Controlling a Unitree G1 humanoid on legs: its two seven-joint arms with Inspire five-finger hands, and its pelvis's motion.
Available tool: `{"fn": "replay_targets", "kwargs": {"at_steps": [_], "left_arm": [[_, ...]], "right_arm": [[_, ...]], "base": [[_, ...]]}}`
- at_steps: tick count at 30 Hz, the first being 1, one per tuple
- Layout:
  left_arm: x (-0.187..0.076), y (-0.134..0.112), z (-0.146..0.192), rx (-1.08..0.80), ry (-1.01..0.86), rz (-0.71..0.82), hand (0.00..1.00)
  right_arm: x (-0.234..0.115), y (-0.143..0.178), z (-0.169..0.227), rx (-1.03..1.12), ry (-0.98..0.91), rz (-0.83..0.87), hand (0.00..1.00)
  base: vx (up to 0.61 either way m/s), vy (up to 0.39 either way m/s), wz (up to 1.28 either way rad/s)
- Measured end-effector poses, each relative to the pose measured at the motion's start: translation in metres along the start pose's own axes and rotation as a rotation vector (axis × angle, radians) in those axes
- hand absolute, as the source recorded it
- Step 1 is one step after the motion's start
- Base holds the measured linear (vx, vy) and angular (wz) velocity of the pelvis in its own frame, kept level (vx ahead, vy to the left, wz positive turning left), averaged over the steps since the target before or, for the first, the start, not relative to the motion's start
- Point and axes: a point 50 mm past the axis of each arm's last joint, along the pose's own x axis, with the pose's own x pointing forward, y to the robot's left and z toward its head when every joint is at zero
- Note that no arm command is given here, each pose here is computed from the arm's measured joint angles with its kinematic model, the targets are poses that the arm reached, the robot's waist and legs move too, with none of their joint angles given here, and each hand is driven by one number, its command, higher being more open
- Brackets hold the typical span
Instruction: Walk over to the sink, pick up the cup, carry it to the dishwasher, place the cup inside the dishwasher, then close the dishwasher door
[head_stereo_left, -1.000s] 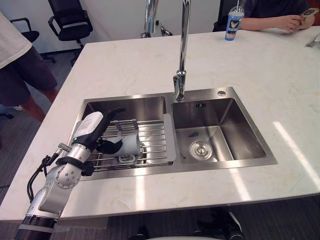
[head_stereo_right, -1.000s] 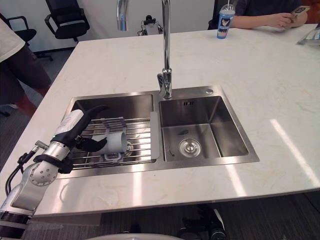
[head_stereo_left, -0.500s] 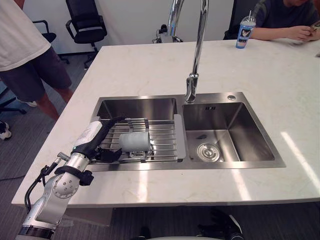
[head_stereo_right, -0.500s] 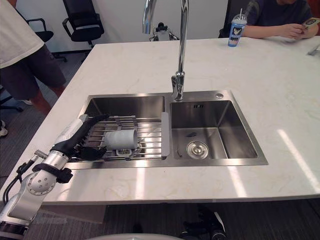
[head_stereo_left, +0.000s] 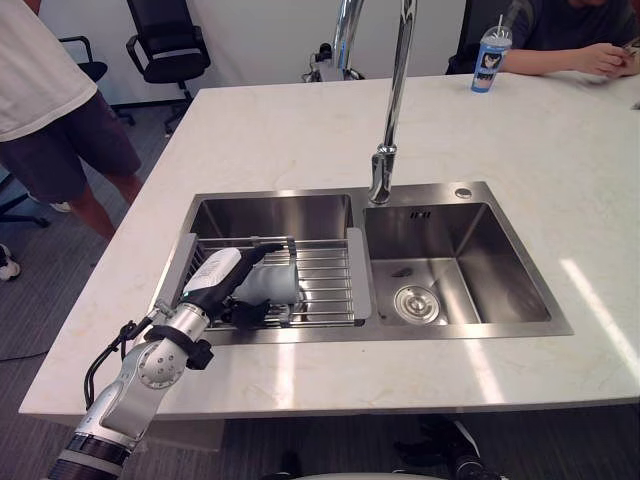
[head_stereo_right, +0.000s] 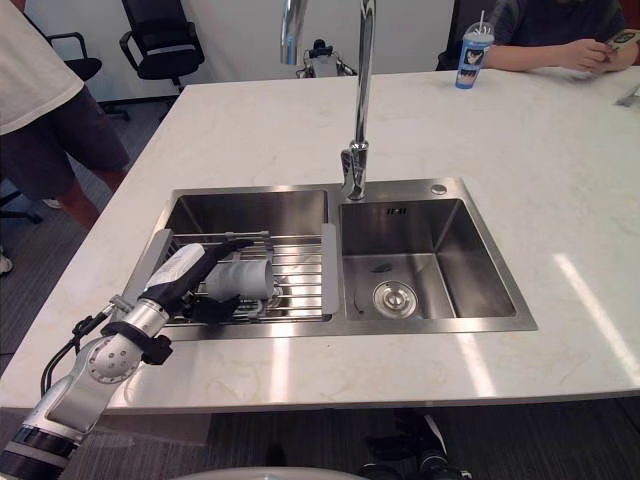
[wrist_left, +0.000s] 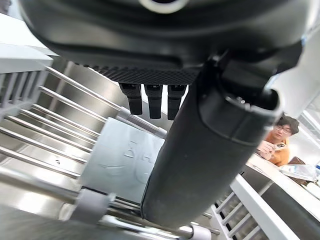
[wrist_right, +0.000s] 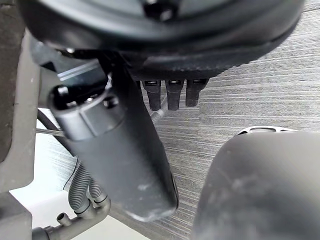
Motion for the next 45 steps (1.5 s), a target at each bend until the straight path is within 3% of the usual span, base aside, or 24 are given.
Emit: {"fn": "replay_targets", "kwargs": {"at_steps": [10,16,17,33,38,45], "left_arm": [[0.027,-0.006,0.001,0.042,0.002,-0.048,0.90],[0.033,-0.004,-0.021,0.095,0.116,-0.077,0.90],[0.033,-0.003,-0.022,0.099,0.122,-0.080,0.30],[0.035,0.012,-0.027,0.149,0.139,-0.096,0.30],[0.039,0.023,0.001,0.011,0.016,0.048,0.30],[0.019,0.040,0.038,-0.280,-0.145,0.407,0.30]], "right_arm": [[0.015,-0.047,0.019,0.053,0.028,-0.101,0.90],[0.012,-0.040,0.001,0.057,0.084,-0.103,0.90],[0.012,-0.039,-0.002,0.060,0.095,-0.100,0.90],[0.014,-0.026,-0.003,0.051,0.106,-0.065,0.90],[0.015,-0.019,-0.003,0.071,0.101,-0.055,0.90],[0.015,-0.016,-0.003,0.090,0.092,-0.069,0.90]], "base": [[-0.01,0.003,-0.01],[0.01,-0.003,0.00],[0.00,0.000,0.00],[0.00,0.000,0.00],[0.00,0.000,0.00],[0.00,0.000,0.00]]}}
